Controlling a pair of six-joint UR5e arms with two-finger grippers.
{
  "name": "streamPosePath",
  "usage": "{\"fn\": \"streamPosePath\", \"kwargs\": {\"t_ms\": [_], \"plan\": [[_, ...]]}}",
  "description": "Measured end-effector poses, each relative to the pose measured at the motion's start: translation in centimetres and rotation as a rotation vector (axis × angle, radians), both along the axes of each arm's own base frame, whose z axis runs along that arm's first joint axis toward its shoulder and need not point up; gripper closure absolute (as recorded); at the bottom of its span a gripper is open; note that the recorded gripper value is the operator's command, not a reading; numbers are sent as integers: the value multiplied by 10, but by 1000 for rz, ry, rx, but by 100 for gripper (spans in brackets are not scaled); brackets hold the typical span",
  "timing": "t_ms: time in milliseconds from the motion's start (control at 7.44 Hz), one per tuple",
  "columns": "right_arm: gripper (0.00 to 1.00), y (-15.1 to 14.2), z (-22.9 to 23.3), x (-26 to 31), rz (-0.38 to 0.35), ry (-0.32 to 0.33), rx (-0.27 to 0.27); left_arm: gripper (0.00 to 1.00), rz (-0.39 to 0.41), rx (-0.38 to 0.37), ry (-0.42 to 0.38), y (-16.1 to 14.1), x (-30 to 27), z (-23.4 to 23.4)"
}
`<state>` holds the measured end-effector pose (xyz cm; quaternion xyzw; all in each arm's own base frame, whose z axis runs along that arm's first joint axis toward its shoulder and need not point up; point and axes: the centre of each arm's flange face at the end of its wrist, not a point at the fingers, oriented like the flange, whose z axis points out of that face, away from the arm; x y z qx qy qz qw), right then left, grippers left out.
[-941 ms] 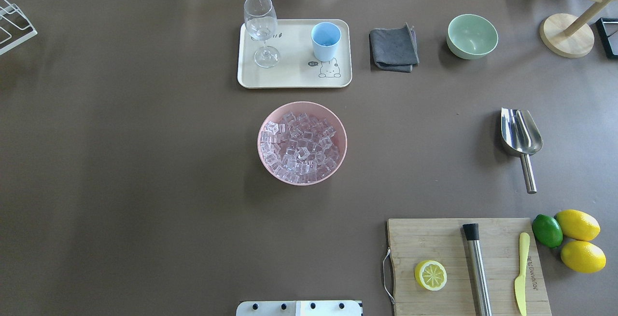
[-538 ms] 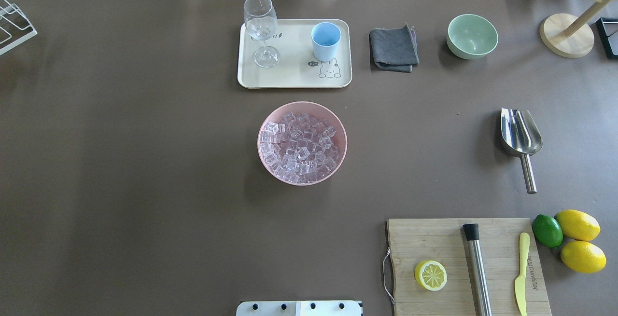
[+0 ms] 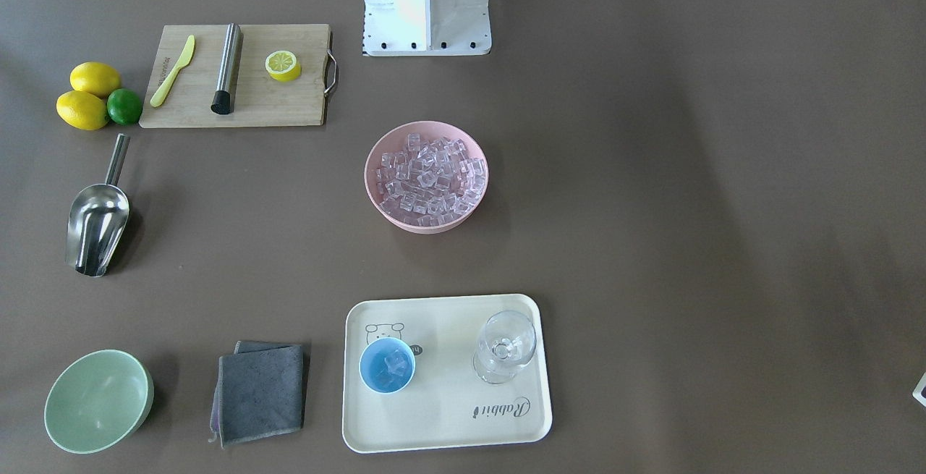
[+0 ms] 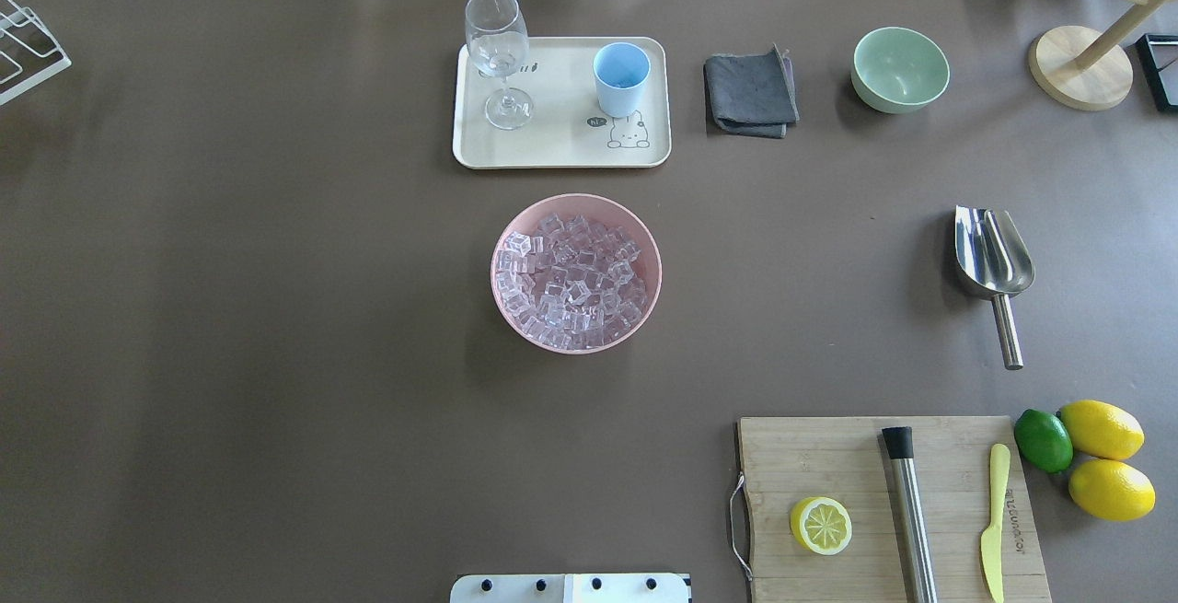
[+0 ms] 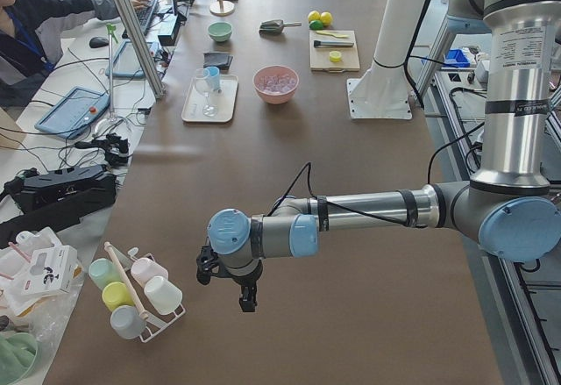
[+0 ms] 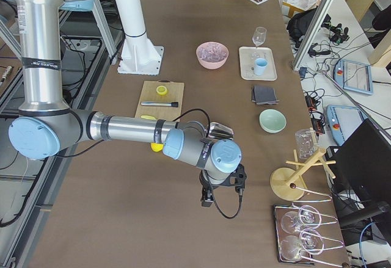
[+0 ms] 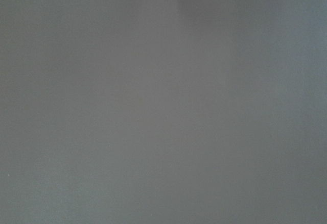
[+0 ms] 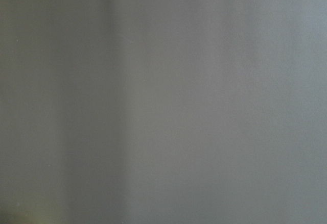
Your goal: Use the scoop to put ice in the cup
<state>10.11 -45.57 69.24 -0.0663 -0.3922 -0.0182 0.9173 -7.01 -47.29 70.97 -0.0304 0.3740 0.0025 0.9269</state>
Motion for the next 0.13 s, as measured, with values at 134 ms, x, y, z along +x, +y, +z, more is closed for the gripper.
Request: {"fn": "streamPosePath", "kwargs": {"t_ms": [134], "plan": [[0, 0, 0, 0, 0, 0, -1, 2, 0, 0, 0, 0, 0, 0]]}}
